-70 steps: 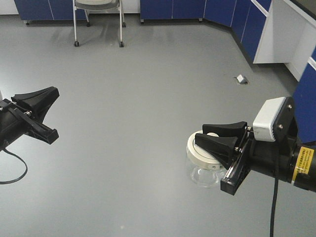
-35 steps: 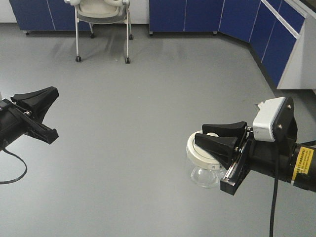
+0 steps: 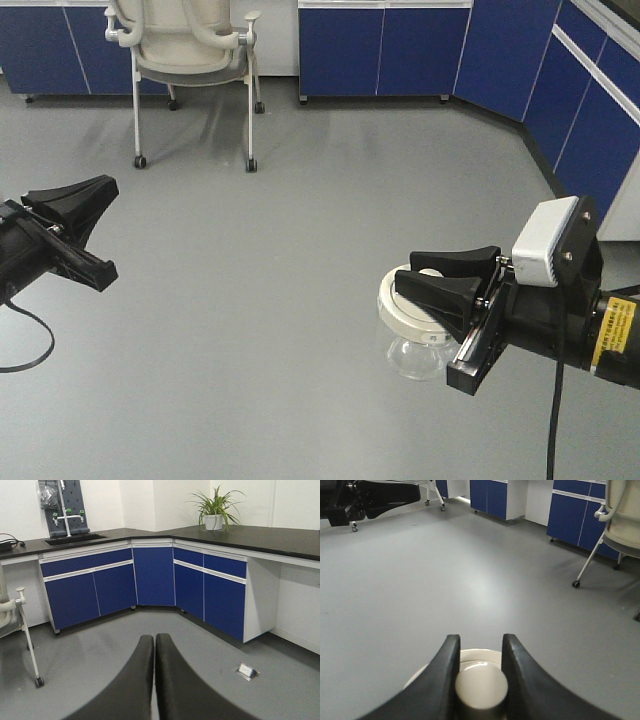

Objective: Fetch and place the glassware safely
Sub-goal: 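Drive toward the black bench carrying the jar in the right gripper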

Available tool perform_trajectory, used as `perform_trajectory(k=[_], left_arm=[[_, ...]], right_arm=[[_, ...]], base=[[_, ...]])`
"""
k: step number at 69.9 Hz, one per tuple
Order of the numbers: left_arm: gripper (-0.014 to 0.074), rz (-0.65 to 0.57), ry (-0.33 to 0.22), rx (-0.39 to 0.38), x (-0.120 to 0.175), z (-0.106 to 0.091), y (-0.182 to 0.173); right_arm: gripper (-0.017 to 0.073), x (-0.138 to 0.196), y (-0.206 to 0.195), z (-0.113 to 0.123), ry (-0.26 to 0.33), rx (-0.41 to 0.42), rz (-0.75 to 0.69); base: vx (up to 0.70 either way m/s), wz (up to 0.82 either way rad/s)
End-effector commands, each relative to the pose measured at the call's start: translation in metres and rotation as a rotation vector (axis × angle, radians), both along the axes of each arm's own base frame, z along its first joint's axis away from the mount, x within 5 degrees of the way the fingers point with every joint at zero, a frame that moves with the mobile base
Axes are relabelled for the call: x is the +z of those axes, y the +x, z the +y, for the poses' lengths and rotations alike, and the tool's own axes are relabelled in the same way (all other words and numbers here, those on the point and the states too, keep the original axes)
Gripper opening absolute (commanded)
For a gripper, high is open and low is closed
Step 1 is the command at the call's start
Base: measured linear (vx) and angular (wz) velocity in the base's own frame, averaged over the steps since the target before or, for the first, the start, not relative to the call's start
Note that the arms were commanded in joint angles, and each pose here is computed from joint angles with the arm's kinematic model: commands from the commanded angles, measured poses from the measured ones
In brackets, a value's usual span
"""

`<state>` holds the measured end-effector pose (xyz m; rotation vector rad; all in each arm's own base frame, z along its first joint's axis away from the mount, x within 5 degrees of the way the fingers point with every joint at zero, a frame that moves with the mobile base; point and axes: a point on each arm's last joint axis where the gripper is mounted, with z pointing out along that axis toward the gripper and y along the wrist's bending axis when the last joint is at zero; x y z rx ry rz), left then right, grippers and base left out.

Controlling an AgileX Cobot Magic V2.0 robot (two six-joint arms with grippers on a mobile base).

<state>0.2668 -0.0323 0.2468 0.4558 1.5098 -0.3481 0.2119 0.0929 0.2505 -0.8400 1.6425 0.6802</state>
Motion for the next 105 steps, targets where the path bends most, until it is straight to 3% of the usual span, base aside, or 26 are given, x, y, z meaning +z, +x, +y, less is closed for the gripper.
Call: perform_trajectory(k=[1,105], left_arm=[[-0.0007,-0.095,-0.055,-0.01,0.0191,-0.0007,-0.001],[-0.0007,-0.095,-0.055,-0.01,0.0191,-0.0007,-0.001]], right_arm=[[-0.0001,0.0196,0.0001,0.0012,0.085,0.011,-0.062],[-0.0001,0.0193,0.0004,0.001,0.083,0.007,-0.061]], base=[[0.64,-0.04],[0.53,0.01]])
